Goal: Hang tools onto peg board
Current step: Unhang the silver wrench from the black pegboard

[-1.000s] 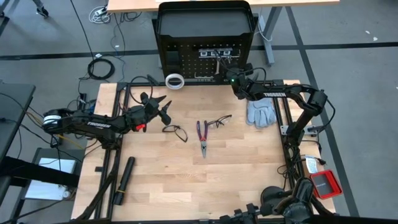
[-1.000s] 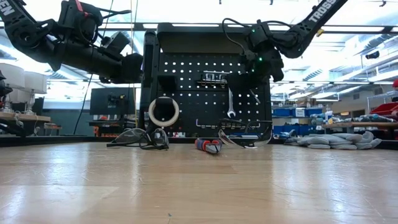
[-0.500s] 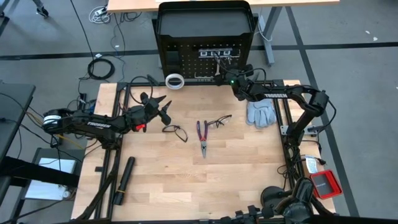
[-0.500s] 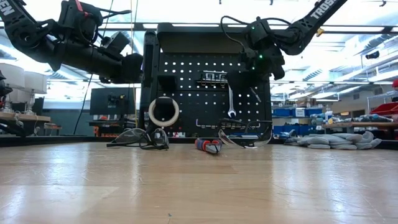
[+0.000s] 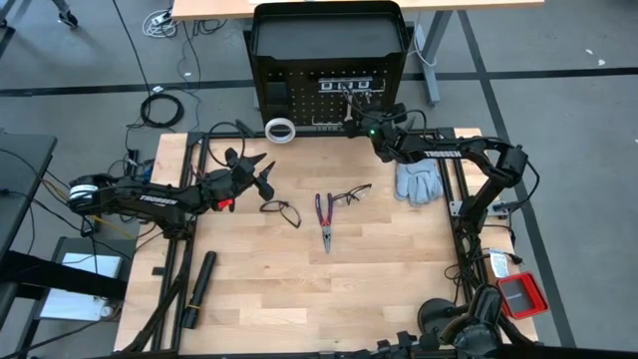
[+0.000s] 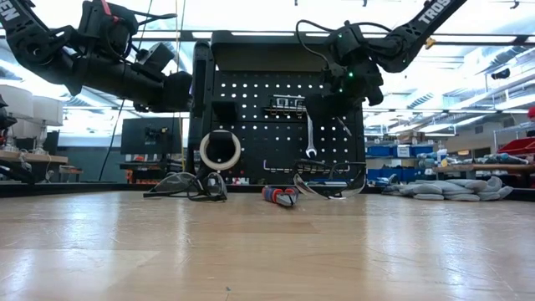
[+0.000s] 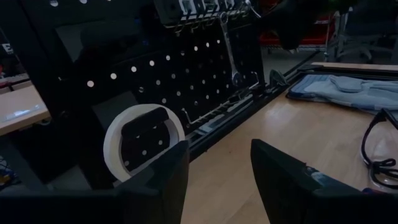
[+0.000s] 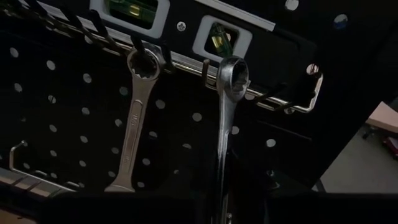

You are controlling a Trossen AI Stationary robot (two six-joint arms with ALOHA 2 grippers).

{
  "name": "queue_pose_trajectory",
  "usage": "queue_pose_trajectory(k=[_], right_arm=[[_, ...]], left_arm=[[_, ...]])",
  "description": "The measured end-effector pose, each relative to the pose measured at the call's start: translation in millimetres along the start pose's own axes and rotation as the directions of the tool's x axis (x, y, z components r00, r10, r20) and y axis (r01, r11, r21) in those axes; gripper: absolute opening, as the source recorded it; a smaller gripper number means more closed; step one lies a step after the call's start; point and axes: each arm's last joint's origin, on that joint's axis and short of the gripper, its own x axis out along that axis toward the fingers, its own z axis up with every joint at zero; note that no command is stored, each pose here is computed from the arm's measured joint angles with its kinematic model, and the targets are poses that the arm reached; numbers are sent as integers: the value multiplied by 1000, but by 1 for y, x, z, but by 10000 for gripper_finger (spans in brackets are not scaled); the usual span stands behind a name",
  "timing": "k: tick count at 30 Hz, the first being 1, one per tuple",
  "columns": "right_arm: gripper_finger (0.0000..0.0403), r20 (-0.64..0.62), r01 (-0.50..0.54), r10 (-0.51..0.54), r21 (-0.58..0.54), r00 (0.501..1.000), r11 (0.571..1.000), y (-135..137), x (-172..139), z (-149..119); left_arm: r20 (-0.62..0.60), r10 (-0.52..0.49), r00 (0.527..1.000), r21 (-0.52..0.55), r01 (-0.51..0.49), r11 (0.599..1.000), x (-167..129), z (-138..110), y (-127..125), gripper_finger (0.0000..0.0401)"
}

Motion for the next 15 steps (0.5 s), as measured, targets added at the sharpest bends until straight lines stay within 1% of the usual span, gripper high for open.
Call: queue_pose_trajectory(k=[15], right_arm=[[52, 8, 2, -1, -4, 1000, 1000, -1, -6, 4]], left_arm=[[0, 0, 1000, 0, 0, 1000, 0, 0, 0, 177]])
